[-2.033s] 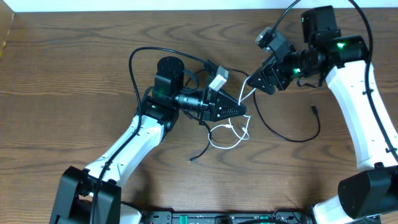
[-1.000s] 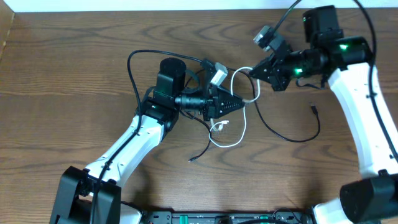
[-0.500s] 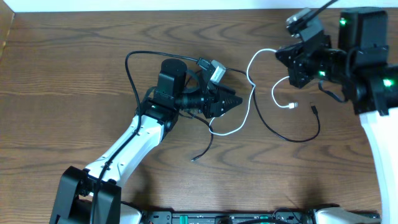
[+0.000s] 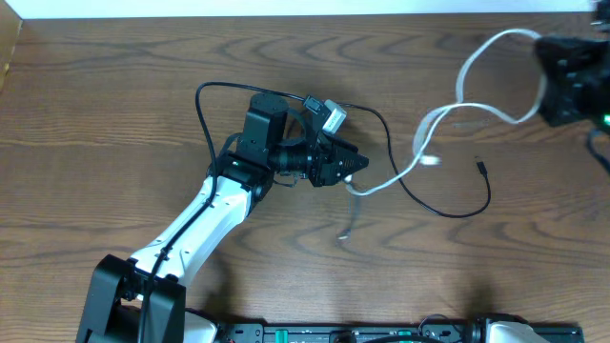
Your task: Untangle cables
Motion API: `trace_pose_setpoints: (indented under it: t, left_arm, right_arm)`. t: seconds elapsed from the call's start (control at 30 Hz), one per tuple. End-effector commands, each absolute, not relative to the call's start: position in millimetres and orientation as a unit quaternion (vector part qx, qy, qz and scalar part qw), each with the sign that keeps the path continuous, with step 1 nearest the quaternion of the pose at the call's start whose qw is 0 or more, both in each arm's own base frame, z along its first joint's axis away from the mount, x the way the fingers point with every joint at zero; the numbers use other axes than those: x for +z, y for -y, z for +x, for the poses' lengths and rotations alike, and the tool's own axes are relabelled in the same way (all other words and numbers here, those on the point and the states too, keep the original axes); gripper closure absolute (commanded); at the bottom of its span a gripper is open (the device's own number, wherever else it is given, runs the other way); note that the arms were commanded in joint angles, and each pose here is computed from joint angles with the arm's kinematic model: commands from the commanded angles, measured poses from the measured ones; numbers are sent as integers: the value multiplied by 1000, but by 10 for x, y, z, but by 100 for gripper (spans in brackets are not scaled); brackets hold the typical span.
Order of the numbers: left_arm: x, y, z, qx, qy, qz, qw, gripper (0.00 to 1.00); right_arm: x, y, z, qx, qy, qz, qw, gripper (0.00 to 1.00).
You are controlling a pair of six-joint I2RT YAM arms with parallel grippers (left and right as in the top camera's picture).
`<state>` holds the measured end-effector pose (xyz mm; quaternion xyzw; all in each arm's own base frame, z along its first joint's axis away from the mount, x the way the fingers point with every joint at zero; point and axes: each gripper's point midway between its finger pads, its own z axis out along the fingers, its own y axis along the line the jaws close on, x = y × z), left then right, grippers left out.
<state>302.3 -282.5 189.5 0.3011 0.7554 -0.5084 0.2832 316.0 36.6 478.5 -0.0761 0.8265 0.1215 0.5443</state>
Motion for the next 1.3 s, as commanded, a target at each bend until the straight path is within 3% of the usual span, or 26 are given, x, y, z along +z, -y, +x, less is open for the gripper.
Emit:
trace_pose_setpoints:
  t: [0.0, 0.3, 0.57, 0.73, 1.03, 1.27]
  left_arm:
    - [1890, 2804, 3011, -500, -753, 314, 291, 55]
    - [1669, 2733, 2846, -479, -765, 343, 261, 55]
    - [1652, 2727, 2831, -477, -764, 349, 260, 53]
    - [1652, 2727, 2831, -475, -762, 352, 262, 53]
    - [1621, 2412, 3127, -444, -782, 321, 297, 53]
    - [1727, 1896, 3386, -465, -787, 253, 317, 53]
  right_arm:
    - [5181, -259, 2937, 120, -799, -54, 587, 99]
    - [5358, 397, 2777, 34, -786, 108, 608, 99]
    - [5187, -789, 2670, 323, -784, -137, 512, 99]
    - [5330, -1137, 2434, 453, -719, -234, 471, 99]
    - [5394, -1370, 2030, 497, -689, -282, 446, 99]
    - [5108, -1630, 1791, 427, -734, -314, 424, 99]
